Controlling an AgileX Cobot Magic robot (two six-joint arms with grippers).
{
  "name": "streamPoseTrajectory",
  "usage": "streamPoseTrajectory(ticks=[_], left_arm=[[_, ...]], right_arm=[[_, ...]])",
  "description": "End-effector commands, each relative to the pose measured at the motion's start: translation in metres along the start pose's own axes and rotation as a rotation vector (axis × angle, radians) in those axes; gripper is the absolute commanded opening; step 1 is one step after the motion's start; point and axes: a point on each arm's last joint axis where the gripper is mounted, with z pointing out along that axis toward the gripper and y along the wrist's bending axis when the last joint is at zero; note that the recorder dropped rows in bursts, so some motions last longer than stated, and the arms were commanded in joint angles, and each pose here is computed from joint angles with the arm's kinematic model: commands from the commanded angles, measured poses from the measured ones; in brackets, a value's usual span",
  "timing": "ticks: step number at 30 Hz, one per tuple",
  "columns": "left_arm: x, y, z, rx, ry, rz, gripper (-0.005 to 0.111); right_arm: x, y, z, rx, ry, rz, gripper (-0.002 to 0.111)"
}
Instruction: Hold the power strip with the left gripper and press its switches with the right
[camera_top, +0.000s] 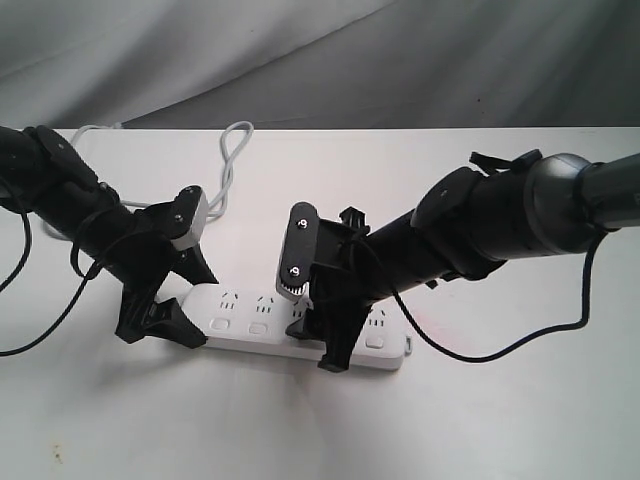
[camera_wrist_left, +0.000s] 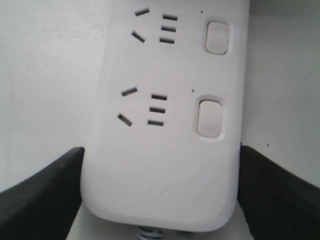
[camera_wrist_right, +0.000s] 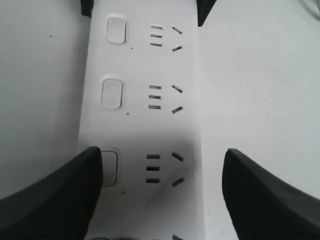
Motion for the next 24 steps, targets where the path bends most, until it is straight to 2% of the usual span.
streamPoseTrajectory(ticks=[1,12,24], left_arm=[[0.001,-0.002,0.003,0.024,0.010,0.002,0.064],[0.001,-0.002,0.003,0.024,0.010,0.000,0.064],[0.001,-0.002,0.003,0.024,0.010,0.003,0.064]], right_arm=[[0.014,0.005,0.013,-0.031,0.045,-0.007,0.064],[0.017,0.003,0.016,0.000,0.066,-0.005,0.064],[0.026,0.005,0.024,-0.021,0.084,0.014,0.064]])
